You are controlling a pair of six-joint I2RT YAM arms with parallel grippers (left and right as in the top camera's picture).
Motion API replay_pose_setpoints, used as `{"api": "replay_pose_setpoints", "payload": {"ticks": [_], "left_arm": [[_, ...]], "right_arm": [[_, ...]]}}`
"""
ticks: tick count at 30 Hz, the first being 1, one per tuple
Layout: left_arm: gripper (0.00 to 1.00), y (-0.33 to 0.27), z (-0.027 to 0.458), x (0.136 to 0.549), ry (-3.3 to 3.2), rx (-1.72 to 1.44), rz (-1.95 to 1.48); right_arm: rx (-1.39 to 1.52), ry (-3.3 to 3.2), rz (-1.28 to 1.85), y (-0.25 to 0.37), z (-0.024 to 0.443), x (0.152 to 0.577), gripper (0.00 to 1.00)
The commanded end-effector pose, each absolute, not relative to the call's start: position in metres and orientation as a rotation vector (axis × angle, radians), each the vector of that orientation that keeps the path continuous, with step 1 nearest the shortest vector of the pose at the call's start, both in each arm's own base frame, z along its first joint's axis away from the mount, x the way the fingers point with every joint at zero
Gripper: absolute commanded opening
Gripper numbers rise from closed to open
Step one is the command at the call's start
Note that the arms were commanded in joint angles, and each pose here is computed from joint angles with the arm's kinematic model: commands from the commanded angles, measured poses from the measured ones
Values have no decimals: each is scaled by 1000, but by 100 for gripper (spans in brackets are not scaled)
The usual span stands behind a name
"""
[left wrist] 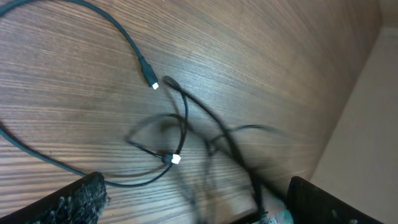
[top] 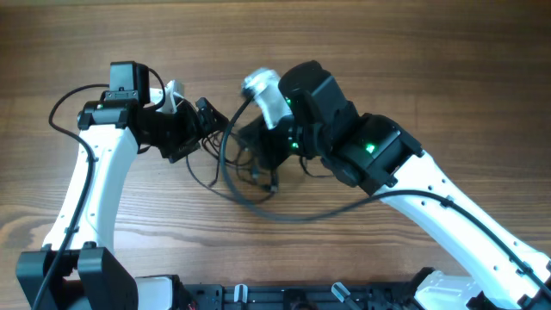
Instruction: Untangle cables
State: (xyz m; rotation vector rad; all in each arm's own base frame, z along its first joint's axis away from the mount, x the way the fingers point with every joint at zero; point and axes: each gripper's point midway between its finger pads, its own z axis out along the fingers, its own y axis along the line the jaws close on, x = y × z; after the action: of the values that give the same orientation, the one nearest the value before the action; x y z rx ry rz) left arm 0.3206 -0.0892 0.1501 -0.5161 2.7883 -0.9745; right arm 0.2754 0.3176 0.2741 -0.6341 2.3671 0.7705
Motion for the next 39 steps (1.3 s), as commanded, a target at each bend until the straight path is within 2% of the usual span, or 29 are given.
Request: {"api": "replay_pose_setpoints", "payload": {"ticks": [1, 5, 10, 14, 17, 20, 22, 23, 26, 28, 30, 32, 33, 34, 36, 39], "left_arm": [[95, -94, 153, 315, 2796, -476, -1021], [96, -88, 150, 316, 2804, -486, -961], [95, -80, 143, 312, 2837, -514, -883], [95, -75, 139, 310, 2853, -528, -830], [95, -75, 140, 313, 2841, -524, -832], [96, -75, 141, 317, 2824, -562, -837], [96, -75, 142, 319, 2815, -592, -841], [96, -75, 142, 319, 2814, -614, -843], [94, -75, 141, 319, 2814, -659, -848], [94, -75, 141, 318, 2815, -661, -849], [95, -75, 141, 318, 2818, -663, -848], [96, -75, 141, 317, 2822, -665, -849], [96, -75, 141, 316, 2824, -667, -848], [96, -75, 141, 316, 2824, -667, -849], [97, -75, 141, 316, 2823, -667, -848], [98, -75, 141, 318, 2816, -661, -849]], "right_arm": [[-251, 2393, 530, 277, 271, 313, 4], [-564, 2253, 851, 315, 307, 289, 4], [-338, 2083, 834, 267, 377, 316, 4], [-232, 2011, 789, 225, 404, 323, 4], [-335, 2064, 897, 237, 395, 305, 5], [-648, 2090, 1049, 263, 372, 273, 5], [-779, 2142, 1038, 267, 345, 267, 4], [-737, 2214, 998, 264, 330, 273, 4], [-320, 2428, 942, 248, 304, 300, 4], [-330, 2330, 1126, 263, 334, 300, 4], [-565, 2042, 1345, 277, 404, 287, 7], [-686, 1787, 1435, 268, 472, 273, 25], [-693, 1730, 1439, 262, 491, 269, 25], [-667, 1679, 1417, 250, 514, 269, 19], [-593, 1664, 1345, 231, 530, 276, 17], [-412, 1796, 1207, 213, 506, 299, 6]]}}
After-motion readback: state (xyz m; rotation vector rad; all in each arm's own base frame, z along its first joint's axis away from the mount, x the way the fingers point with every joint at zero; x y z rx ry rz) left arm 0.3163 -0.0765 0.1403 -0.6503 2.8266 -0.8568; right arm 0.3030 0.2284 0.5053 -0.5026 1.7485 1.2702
